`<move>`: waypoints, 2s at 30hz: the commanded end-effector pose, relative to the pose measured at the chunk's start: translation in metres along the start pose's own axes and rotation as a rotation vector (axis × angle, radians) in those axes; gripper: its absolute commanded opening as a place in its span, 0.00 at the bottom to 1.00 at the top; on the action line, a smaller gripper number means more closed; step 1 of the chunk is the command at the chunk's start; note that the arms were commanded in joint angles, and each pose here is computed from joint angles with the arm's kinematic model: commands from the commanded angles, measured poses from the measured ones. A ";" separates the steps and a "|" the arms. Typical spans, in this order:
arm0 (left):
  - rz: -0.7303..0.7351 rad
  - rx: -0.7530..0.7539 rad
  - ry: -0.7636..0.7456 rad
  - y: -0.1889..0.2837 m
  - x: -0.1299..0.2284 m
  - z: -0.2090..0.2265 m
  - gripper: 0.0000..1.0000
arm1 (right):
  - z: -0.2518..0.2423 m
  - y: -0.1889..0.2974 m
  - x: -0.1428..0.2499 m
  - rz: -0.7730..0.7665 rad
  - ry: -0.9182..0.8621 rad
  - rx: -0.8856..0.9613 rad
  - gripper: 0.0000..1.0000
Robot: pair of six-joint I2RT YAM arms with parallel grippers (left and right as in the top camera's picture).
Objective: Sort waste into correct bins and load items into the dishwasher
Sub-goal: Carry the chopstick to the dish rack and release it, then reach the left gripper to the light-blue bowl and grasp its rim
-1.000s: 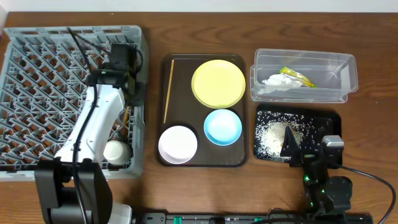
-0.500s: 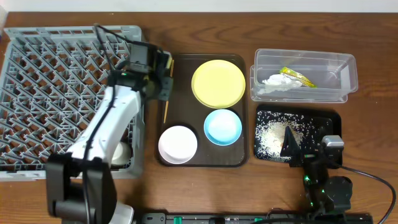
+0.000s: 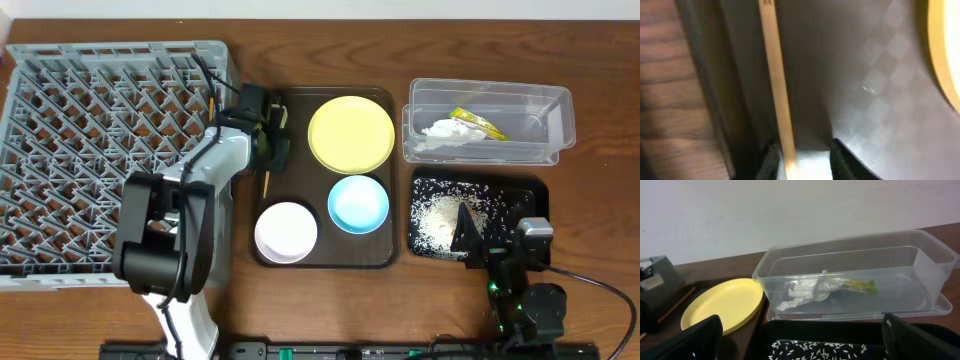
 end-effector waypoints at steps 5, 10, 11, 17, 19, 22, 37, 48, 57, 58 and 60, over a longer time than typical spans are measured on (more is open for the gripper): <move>0.081 0.006 0.017 -0.007 0.015 -0.009 0.06 | -0.002 0.000 0.001 -0.002 0.014 0.011 0.99; 0.043 -0.015 0.022 0.046 0.003 -0.008 0.06 | -0.002 0.000 0.001 -0.002 0.014 0.011 0.99; 0.025 -0.018 0.023 0.060 0.002 -0.008 0.06 | -0.002 0.000 0.001 -0.002 0.014 0.010 0.99; -0.085 -0.281 0.039 0.137 0.007 0.024 0.06 | -0.002 0.000 0.001 -0.002 0.014 0.011 0.99; -0.109 -0.366 0.039 0.153 0.008 0.035 0.06 | -0.002 0.000 0.001 -0.002 0.014 0.011 0.99; -0.104 -0.389 0.032 0.156 0.010 0.044 0.06 | -0.002 0.000 0.001 -0.002 0.014 0.011 0.99; -0.016 -0.342 0.015 0.143 0.025 0.054 0.49 | -0.002 0.000 0.001 -0.002 0.014 0.011 0.99; -0.244 0.069 -0.170 0.216 0.031 -0.065 0.67 | -0.002 0.000 0.001 -0.002 0.014 0.011 0.99; -0.077 0.209 -0.002 0.194 0.056 -0.113 0.53 | -0.002 0.000 0.001 -0.002 0.014 0.010 0.99; -0.051 0.208 0.001 0.188 0.059 -0.117 0.53 | -0.002 0.000 0.001 -0.002 0.014 0.011 0.99; -0.012 0.186 0.015 0.175 0.063 -0.123 0.53 | -0.002 0.000 0.001 -0.002 0.014 0.010 0.99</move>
Point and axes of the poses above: each gripper's point midway between its finger pads, its own y axis back along the fingers, its own z axis along the line the jaws close on, x = y × z, the point moved 5 cm from there along y, back along the fingers
